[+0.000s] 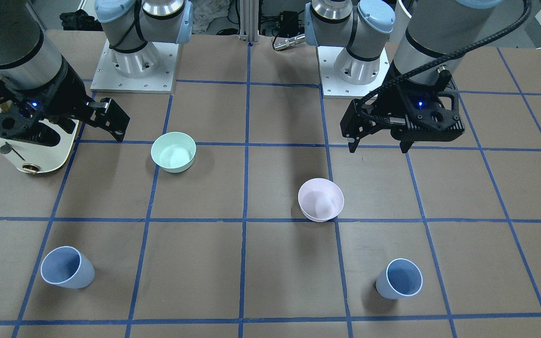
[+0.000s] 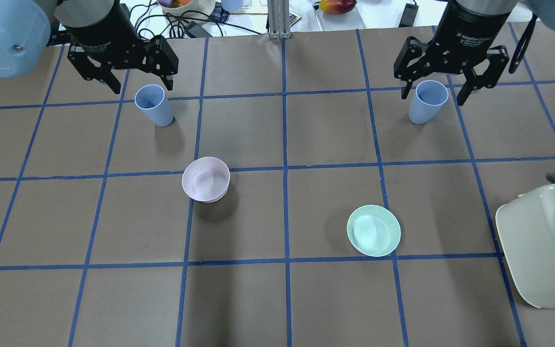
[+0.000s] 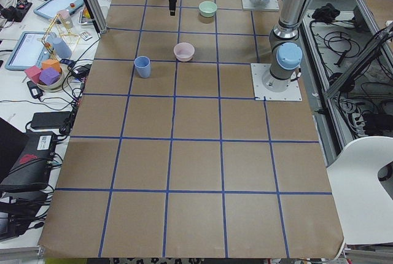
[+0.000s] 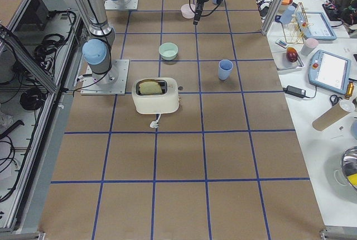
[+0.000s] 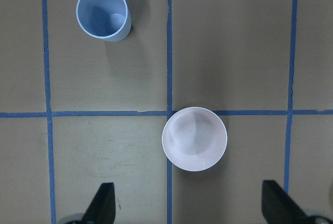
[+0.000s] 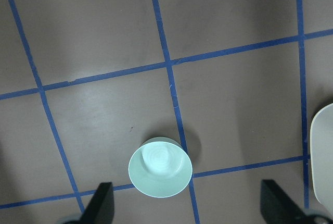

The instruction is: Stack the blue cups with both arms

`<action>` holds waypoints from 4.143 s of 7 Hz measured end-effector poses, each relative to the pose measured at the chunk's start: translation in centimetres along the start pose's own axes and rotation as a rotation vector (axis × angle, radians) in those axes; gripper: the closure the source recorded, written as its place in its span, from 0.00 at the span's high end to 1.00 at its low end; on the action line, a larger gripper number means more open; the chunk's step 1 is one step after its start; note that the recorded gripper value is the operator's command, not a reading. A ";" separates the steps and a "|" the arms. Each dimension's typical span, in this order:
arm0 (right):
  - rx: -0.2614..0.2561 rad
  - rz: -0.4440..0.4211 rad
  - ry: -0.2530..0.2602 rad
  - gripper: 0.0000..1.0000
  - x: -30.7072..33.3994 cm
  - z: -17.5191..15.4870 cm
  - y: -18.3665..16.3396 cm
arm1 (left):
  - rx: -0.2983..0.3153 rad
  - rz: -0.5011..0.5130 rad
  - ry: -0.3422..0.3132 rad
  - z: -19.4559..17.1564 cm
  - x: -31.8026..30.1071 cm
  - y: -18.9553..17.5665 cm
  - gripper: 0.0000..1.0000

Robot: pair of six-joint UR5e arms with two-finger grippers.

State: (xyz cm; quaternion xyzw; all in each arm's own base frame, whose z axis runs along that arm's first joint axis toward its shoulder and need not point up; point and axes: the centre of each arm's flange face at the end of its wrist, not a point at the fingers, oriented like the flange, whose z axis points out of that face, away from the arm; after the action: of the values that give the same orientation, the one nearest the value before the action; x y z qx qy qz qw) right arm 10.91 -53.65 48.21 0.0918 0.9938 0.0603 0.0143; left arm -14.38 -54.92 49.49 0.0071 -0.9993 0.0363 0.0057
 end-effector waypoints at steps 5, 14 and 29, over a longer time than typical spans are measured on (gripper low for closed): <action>0.061 0.001 -0.008 1.00 0.0 0.0 -1.4 | 0.062 0.118 -0.045 18.6 -3.1 -13.7 1.00; 0.189 0.015 -0.019 1.00 8.8 10.1 -16.8 | -0.001 0.176 -0.112 24.8 -3.8 -15.6 0.00; 0.073 -0.012 0.010 0.00 11.9 18.6 -21.1 | 0.035 -0.145 0.043 13.8 20.2 -7.5 1.00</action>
State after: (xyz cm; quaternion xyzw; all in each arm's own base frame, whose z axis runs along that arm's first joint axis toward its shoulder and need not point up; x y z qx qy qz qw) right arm -3.89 -69.89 26.93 0.0859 0.9960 0.0242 0.0065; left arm -34.59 -63.67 36.55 0.0788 -0.9950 0.0533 0.0299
